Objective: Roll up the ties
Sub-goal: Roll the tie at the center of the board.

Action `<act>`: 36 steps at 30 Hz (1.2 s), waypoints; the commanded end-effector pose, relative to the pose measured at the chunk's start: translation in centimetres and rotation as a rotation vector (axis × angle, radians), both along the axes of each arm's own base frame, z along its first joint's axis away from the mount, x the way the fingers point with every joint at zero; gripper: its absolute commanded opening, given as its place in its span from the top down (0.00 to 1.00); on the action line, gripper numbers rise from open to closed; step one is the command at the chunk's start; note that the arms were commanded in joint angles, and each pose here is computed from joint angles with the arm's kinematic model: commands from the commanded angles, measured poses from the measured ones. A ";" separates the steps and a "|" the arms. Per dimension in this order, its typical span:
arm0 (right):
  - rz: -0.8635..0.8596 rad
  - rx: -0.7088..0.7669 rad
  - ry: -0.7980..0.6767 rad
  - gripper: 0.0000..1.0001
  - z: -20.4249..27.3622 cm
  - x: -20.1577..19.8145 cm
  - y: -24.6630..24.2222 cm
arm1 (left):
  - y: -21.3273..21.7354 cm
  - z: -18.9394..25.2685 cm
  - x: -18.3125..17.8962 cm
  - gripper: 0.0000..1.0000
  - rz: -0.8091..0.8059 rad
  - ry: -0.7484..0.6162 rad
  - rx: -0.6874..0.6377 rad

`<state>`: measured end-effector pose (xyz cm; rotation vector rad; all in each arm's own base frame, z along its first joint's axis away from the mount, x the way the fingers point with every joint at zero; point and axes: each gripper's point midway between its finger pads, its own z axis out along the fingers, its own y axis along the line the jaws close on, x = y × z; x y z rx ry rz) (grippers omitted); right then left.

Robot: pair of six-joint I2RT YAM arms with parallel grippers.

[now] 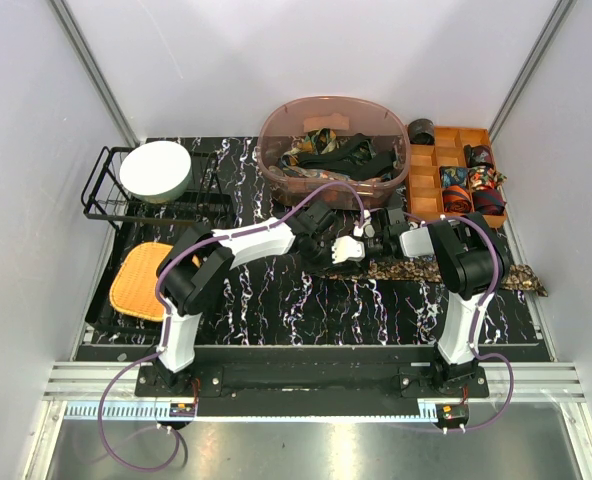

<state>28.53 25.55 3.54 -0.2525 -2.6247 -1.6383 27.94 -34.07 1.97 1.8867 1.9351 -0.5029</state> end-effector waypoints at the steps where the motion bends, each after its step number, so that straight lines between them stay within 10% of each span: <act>1: 0.003 -0.056 -0.052 0.65 -0.7 0.6 0.3 | 1.9 -3.5 -2.1 0.93 -0.007 0.097 0.108; 7: -0.023 -0.075 -0.073 0.71 -0.7 1.3 0.3 | 1.9 -3.7 -2.3 0.93 -0.012 0.103 0.108; 12: -0.019 -0.082 -0.056 1.00 -1.5 1.0 0.2 | 1.9 -3.7 -2.4 0.93 -0.014 0.107 0.108; 29: -0.097 -0.201 0.083 1.00 -6.1 0.3 -3.8 | 1.1 -3.1 -1.7 0.46 0.047 0.183 -0.190; 36: -0.088 -0.239 0.113 1.00 -6.9 -0.4 -4.5 | -0.3 0.0 1.3 0.30 0.113 0.025 -0.547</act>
